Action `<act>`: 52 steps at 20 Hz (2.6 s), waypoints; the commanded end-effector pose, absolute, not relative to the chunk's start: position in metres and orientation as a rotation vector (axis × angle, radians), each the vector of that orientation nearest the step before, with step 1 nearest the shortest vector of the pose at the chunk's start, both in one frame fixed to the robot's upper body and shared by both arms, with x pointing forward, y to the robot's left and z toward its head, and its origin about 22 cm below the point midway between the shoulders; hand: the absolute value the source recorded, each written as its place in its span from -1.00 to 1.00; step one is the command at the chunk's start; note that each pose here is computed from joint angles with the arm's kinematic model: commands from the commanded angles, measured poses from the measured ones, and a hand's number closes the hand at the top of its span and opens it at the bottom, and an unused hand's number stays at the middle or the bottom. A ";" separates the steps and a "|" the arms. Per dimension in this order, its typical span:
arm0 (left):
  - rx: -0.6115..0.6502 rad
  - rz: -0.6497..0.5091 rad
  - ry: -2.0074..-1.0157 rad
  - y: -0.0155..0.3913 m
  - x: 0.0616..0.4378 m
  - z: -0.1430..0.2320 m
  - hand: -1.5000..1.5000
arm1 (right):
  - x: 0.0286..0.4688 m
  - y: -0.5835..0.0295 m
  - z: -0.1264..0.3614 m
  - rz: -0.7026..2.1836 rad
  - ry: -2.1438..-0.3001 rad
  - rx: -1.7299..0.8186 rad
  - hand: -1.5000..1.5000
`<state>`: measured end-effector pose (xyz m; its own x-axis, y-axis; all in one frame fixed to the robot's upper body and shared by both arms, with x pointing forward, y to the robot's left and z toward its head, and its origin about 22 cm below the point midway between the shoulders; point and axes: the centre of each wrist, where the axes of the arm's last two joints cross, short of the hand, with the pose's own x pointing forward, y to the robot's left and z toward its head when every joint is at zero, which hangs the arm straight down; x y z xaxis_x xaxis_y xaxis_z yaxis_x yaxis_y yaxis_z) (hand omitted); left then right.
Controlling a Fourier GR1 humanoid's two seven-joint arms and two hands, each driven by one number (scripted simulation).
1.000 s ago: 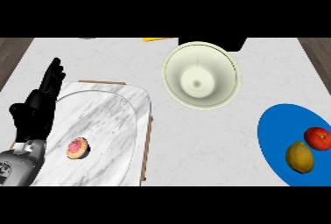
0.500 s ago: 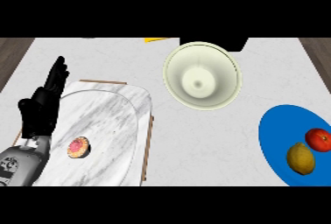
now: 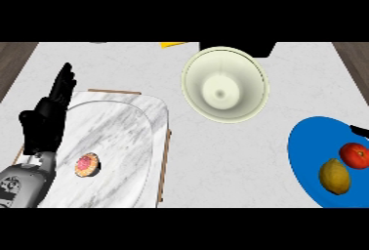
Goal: Pick the lemon from the plate and place it in the bowl
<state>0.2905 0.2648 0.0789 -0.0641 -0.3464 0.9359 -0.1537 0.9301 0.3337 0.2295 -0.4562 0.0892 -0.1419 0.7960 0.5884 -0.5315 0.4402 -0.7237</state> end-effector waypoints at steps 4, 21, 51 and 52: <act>0.392 -0.178 -1.656 0.261 0.299 0.090 0.00 | 0.245 -0.443 0.056 1.208 -1.120 -0.327 -1.00; 0.392 -0.171 -1.646 0.247 0.293 0.065 0.00 | 0.259 -0.417 -0.007 1.229 -1.121 -0.289 -1.00; 0.380 -0.163 -1.618 0.262 0.285 0.072 0.00 | 0.176 -0.062 0.016 1.233 -1.700 -0.065 1.00; 0.390 -0.162 -1.626 0.267 0.289 0.075 0.00 | 0.170 -0.053 0.027 1.213 -1.714 -0.088 1.00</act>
<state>0.2858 0.2626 0.0762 -0.0561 -0.3520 0.9343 -0.1383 0.9295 0.3418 0.2002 -0.0924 -0.0037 -0.5205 0.6022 0.6053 -0.4884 0.3714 -0.7896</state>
